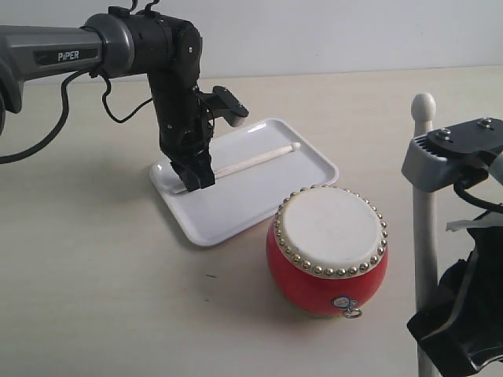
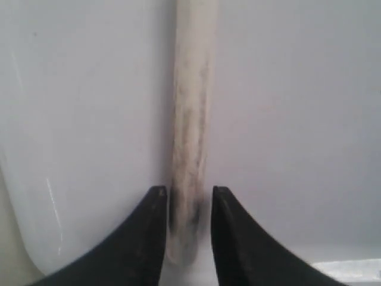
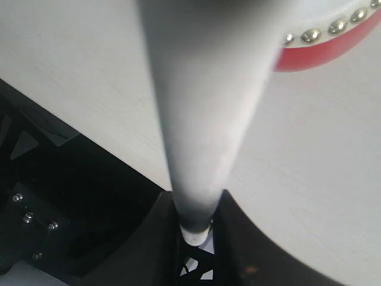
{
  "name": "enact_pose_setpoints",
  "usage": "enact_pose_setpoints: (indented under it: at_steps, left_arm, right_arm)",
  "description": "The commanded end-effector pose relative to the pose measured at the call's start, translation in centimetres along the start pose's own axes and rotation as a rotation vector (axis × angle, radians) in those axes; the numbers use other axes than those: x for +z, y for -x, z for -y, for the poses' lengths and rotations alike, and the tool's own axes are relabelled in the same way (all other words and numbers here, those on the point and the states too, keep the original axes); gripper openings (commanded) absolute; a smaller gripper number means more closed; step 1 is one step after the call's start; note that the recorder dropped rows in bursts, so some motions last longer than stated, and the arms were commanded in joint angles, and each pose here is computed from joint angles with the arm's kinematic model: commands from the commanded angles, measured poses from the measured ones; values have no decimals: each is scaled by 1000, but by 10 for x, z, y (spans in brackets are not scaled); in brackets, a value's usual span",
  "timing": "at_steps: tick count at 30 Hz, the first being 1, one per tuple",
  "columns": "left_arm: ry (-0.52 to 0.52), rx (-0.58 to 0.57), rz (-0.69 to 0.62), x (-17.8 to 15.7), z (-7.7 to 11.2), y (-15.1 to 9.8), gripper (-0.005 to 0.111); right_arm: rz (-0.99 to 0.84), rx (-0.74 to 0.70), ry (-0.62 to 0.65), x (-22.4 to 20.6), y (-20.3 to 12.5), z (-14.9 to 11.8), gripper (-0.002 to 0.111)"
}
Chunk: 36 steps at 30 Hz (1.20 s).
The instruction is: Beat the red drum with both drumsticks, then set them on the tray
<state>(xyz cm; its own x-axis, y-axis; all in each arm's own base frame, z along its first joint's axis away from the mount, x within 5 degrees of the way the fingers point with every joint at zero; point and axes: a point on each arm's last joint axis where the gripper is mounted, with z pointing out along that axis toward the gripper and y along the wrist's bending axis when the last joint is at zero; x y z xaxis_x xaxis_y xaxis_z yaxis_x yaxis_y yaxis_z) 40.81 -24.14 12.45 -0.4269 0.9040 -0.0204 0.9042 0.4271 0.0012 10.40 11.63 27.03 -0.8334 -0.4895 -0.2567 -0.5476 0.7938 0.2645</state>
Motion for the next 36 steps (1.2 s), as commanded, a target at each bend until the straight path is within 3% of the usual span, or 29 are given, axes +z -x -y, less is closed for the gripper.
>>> enact_pose_setpoints:
  at_steps: [1,5,10,18,21,24,28,31,36]
  left_arm:
    - [-27,-32,-20,-4,3,-2,28]
    - [-5,-72,15,-28,3,-3,28]
    - [57,-105,114,-83,3,-10,28]
    - [130,-230,238,-156,3,-43,28]
    - [143,-270,254,-173,4,-63,22]
    - [146,-301,246,-182,3,-89,-1]
    - [65,-396,293,-194,10,-132,0]
    - [23,-453,452,-208,22,-164,0]
    - [151,-549,647,-224,48,-208,0]
  right_arm:
    - [-4,0,-6,1,0,1,0]
    - [-4,25,-2,1,0,0,0]
    - [-2,44,-3,1,0,0,0]
    - [95,104,51,3,12,-4,0]
    - [155,150,101,8,24,-7,0]
    - [199,197,131,19,39,-8,0]
    - [244,234,147,29,65,-10,0]
    - [288,256,167,31,91,-14,0]
    - [439,365,255,31,147,-23,0]
